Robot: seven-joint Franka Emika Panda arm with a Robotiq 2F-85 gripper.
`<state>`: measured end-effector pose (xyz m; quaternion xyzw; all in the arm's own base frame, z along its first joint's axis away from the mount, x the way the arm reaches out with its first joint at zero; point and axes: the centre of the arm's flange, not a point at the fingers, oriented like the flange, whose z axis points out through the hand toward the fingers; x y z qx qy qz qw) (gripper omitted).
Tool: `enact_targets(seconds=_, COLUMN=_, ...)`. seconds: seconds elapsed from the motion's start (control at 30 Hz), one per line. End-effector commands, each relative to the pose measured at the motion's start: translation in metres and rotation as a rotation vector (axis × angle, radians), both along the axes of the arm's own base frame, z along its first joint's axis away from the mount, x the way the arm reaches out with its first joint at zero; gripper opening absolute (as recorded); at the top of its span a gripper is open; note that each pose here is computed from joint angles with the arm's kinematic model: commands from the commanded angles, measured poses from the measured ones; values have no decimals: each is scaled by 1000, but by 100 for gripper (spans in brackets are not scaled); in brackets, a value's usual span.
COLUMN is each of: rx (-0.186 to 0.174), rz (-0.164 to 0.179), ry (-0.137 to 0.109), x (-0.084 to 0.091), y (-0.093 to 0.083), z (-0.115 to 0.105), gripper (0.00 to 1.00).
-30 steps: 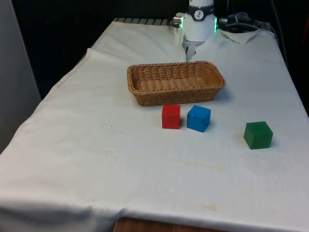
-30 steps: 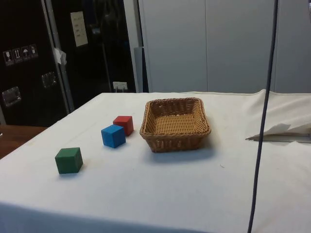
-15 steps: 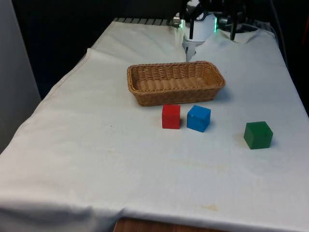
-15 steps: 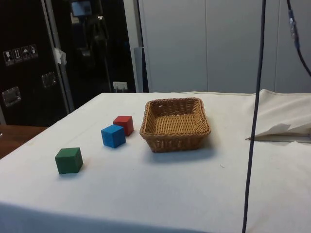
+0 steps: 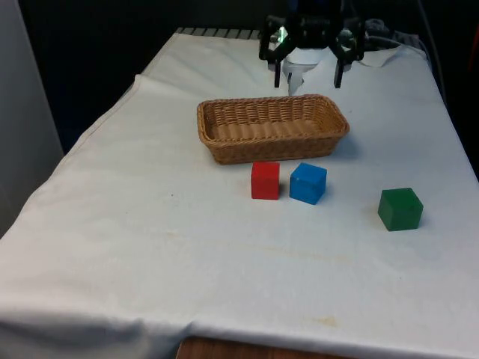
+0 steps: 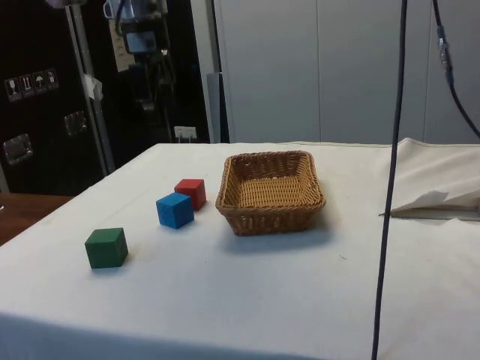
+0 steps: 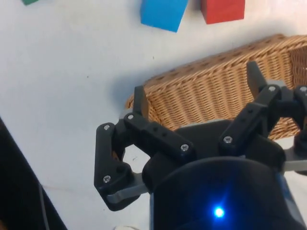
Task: Pick up exactly two blocks and place them into the basket.
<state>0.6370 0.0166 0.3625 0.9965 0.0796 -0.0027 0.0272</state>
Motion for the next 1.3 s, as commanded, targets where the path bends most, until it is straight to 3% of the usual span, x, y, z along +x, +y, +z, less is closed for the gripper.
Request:
enact_targets(seconds=0.0, rx=7, rz=10, ry=-10, x=1, y=-2, z=-5, gripper=100)
enact_targets(seconds=0.13, rx=8, rz=19, ry=-16, x=1, y=-10, z=-17, gripper=100)
enact_targets(seconds=0.17, rx=-1, rz=17, ry=-7, x=0, y=-8, z=-15, gripper=100)
enact_targets(seconds=0.33, rx=15, rz=18, ry=-17, x=2, y=-28, z=-39, gripper=100)
enact_targets(seconds=0.7, rx=42, rz=-19, ry=-5, x=4, y=-57, z=-80, gripper=100)
enact_targets(seconds=1.27, rx=32, rz=-43, ry=14, x=6, y=-57, z=-114, gripper=100)
